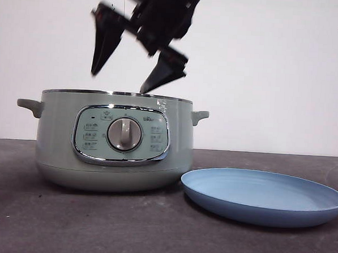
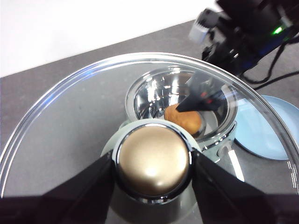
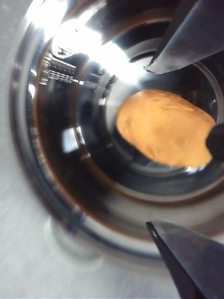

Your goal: Take the potato out from the steamer,put the potato on the plate,close the lid

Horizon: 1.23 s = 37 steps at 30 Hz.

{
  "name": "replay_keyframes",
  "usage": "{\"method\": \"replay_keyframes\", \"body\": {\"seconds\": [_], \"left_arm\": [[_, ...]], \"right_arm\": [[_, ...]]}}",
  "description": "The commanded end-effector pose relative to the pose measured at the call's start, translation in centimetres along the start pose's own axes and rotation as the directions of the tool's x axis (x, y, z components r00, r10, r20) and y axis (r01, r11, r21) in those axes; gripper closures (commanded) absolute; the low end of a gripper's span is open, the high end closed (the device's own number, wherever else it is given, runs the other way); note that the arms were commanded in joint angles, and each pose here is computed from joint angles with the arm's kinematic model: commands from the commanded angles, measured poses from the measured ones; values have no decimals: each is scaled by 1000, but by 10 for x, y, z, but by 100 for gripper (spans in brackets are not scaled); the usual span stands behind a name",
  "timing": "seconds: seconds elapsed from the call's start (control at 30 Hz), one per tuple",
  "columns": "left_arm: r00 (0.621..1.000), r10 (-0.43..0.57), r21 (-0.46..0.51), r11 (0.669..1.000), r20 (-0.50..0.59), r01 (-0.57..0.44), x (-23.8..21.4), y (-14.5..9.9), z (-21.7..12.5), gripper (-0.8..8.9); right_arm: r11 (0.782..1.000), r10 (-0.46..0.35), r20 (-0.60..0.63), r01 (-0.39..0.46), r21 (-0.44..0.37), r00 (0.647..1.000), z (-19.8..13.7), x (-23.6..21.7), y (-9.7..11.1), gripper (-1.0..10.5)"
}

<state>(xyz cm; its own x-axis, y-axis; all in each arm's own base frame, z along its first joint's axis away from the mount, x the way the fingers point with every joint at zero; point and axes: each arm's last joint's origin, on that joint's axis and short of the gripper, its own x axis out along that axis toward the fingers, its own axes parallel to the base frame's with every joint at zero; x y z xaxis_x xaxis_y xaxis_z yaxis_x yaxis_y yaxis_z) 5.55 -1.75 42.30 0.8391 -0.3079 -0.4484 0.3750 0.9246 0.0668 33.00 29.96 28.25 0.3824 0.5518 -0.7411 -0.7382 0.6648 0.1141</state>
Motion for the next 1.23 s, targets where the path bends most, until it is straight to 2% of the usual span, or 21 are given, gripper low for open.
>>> {"method": "replay_keyframes", "body": {"seconds": [0.03, 0.23, 0.43, 0.6, 0.63, 0.83, 1.03, 1.23], "left_arm": [[999, 2, -5, 1000, 49, -2, -5, 0, 5, 822], [999, 0, -4, 1000, 49, 0, -5, 0, 5, 822], [999, -1, -4, 1000, 49, 1, -5, 0, 5, 822], [999, -1, -4, 1000, 49, 1, -5, 0, 5, 822], [999, 0, -3, 1000, 49, 1, -5, 0, 5, 822], [999, -1, -3, 1000, 49, 1, -5, 0, 5, 822], [998, 0, -1, 1000, 57, 0, -5, 0, 6, 822], [998, 0, 1, 1000, 61, 0, -4, 0, 7, 822]], "right_arm": [[1000, -15, -37, 14, -8, 999, -6, 20, -2, 300], [999, -49, -79, 49, -9, 996, -15, 45, -4, 323], [999, -47, -90, 46, -10, 995, -19, 58, -4, 328], [999, -46, -114, 46, -2, 992, -24, 66, -4, 422], [999, -46, -115, 46, -2, 992, -24, 66, -4, 459], [999, -39, -126, 40, 1, 991, -25, 66, -2, 955], [999, -39, -125, 40, 0, 991, -23, 61, -1, 958], [999, -42, -29, 42, -11, 999, -4, 10, 6, 958]]}}
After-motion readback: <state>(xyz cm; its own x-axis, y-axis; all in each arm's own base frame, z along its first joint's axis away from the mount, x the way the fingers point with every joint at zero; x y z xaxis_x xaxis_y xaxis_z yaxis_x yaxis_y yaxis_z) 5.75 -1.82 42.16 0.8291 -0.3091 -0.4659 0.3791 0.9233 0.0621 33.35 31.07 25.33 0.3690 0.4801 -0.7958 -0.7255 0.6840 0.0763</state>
